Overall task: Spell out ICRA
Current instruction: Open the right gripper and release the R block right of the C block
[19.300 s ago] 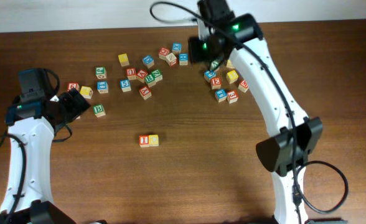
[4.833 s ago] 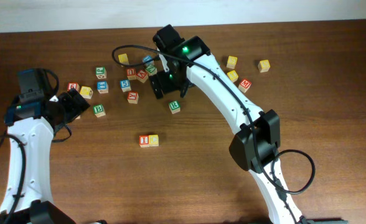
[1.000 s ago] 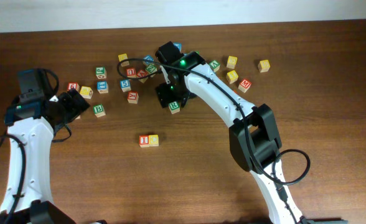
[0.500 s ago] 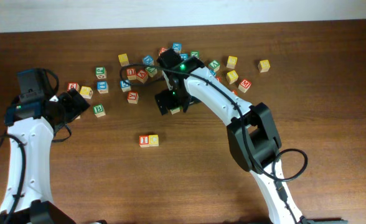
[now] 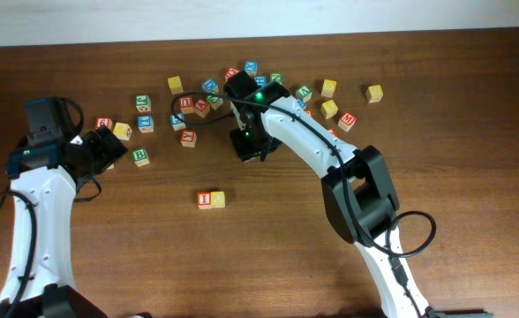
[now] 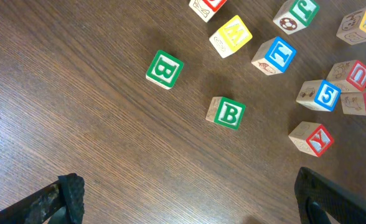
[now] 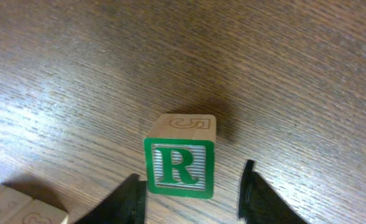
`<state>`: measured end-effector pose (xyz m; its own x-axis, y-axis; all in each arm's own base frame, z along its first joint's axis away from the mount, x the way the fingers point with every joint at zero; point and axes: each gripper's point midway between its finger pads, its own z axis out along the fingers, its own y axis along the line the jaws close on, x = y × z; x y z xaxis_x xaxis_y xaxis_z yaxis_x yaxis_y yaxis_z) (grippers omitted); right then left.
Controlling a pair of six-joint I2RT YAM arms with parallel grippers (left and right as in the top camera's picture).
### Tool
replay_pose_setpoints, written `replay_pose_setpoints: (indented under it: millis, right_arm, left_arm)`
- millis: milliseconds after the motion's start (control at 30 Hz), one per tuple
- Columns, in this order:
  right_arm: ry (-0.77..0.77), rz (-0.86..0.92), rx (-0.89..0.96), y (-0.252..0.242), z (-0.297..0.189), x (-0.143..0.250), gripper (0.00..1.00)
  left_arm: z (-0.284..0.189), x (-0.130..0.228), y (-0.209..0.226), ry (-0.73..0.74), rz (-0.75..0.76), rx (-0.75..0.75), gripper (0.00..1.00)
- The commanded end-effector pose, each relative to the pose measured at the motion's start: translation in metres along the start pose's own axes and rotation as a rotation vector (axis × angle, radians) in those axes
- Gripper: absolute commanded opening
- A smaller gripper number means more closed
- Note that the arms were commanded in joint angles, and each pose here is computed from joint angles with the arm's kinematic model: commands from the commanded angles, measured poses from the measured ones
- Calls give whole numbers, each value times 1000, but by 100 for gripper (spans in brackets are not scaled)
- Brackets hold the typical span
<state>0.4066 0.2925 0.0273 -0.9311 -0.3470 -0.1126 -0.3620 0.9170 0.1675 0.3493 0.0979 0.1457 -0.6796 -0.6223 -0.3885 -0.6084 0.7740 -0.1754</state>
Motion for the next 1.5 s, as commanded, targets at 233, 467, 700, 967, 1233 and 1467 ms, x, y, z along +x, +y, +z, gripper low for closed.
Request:
replay_pose_setpoints:
  millis: [233, 467, 700, 967, 1233, 1467]
  right_arm:
    - [-35, -8, -41, 8, 5, -9, 45]
    - [-42, -34, -41, 19, 7, -8, 31]
    - [-48, -46, 8, 17, 8, -7, 19]
    - [63, 11, 28, 11, 8, 20, 19]
    - [234, 45, -58, 28, 2, 60, 21]
    - [257, 18, -63, 42, 3, 69, 43]
  left_arm:
    - [0, -2, 0, 0, -8, 5, 99]
    - [0, -2, 0, 0, -8, 5, 99]
    - [0, -2, 0, 0, -8, 5, 99]
    - [0, -2, 0, 0, -8, 5, 99]
    - [0, -2, 0, 0, -8, 5, 100]
    - [0, -2, 0, 0, -8, 5, 99]
